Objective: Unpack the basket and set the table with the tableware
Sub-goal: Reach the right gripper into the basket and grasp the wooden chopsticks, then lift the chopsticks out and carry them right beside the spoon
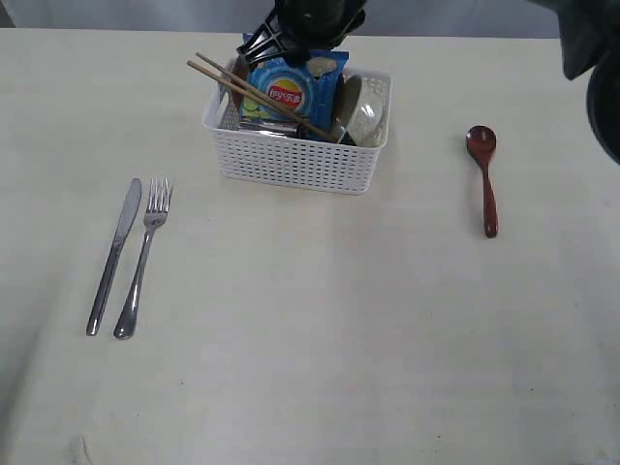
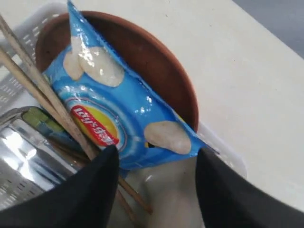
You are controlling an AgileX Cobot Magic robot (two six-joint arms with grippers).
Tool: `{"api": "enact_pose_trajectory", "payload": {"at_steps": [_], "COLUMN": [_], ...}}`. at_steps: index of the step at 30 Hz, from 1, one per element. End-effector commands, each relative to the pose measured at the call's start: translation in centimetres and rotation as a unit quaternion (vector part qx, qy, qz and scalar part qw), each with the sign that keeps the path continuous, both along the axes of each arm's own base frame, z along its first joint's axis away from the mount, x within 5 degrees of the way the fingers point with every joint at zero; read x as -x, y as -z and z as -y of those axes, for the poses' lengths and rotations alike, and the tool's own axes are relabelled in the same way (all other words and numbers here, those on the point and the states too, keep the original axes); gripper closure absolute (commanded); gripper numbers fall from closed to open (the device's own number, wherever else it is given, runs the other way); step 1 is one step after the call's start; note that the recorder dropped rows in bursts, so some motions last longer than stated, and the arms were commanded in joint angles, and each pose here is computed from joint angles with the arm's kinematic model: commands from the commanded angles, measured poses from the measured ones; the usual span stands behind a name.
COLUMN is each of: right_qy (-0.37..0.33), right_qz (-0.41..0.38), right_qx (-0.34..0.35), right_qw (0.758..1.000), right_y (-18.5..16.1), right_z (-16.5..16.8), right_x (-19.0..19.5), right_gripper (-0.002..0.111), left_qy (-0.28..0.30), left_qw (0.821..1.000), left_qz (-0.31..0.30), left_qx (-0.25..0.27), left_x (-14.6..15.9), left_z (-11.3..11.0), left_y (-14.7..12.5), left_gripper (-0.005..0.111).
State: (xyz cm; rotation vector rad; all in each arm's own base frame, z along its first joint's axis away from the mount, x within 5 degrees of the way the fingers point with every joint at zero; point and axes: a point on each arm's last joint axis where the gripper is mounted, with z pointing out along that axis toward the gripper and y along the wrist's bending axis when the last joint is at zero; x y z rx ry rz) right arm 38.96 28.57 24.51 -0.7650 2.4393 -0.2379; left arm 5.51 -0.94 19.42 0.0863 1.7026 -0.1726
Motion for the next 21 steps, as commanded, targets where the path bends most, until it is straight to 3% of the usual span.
{"api": "enact_pose_trajectory", "payload": {"at_steps": [1, 5, 9, 14, 21], "right_qy": [-0.035, -0.053, -0.062, -0.127, -0.128], "right_qz": [0.012, 0.031, 0.017, -0.022, -0.022], "right_qx": [-0.051, -0.087, -0.062, -0.066, -0.066], "right_qw": [0.998, 0.994, 0.996, 0.989, 0.989], "right_y": [-0.3, 0.2, 2.0, 4.0, 5.4], "right_z": [-1.0, -2.1, -2.7, -4.4, -5.1], "right_x": [-0.2, -0.8, -1.7, -1.8, -2.7], "right_gripper": [0.060, 0.060, 0.060, 0.060, 0.060], "left_qy": [0.001, 0.001, 0.001, 0.001, 0.001], "left_qw": [1.000, 1.000, 1.000, 1.000, 1.000], "left_qz": [0.003, 0.003, 0.003, 0.003, 0.003], "left_qx": [0.003, 0.003, 0.003, 0.003, 0.003], "left_x": [0.0, 0.0, 0.0, 0.0, 0.0], "left_z": [0.0, 0.0, 0.0, 0.0, 0.0], "left_y": [0.0, 0.0, 0.0, 0.0, 0.0], "left_gripper": [0.107, 0.107, 0.107, 0.107, 0.107]}}
